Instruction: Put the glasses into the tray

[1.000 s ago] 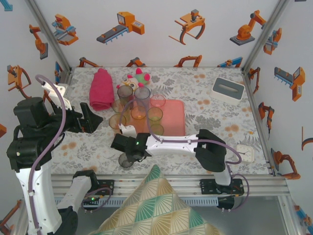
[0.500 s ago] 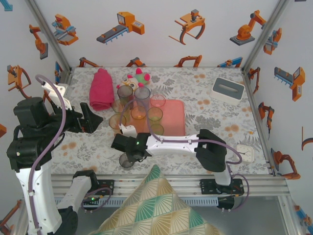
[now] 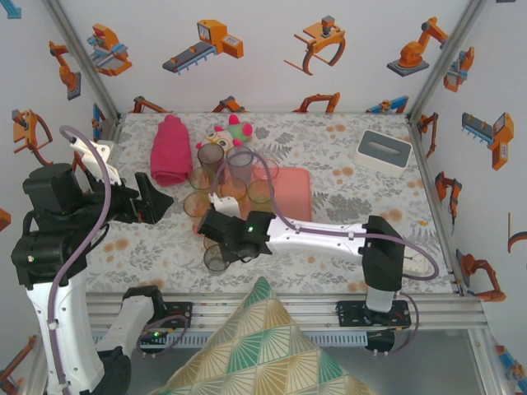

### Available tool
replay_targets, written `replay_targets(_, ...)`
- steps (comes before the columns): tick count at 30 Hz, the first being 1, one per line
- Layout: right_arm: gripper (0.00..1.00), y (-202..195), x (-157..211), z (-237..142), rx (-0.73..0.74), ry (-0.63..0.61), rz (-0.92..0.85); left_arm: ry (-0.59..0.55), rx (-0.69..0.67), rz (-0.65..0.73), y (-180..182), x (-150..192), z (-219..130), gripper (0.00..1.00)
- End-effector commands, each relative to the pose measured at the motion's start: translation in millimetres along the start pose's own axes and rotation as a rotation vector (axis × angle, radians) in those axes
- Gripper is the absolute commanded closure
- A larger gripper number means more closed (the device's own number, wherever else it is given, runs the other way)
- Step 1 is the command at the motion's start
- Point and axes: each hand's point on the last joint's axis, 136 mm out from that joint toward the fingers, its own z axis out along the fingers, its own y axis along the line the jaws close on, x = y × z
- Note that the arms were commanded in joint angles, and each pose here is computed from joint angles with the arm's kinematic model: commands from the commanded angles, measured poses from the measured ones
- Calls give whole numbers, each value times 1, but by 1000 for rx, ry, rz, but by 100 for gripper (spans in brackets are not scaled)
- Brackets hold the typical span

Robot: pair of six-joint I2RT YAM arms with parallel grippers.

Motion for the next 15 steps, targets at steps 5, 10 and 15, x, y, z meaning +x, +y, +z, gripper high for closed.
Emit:
replay_targets(5,91,-51,-35,-59,24,-106,51,-27,21,10,-6,-7,-5,3)
replay_targets(10,90,-111,-54,-97,104,-170,104,-28,23,11,-6,-8,-5,3)
replay_targets(15,89,-173,-58,-114,160,-181,199,-26,22,14,-6,-9,-4,3)
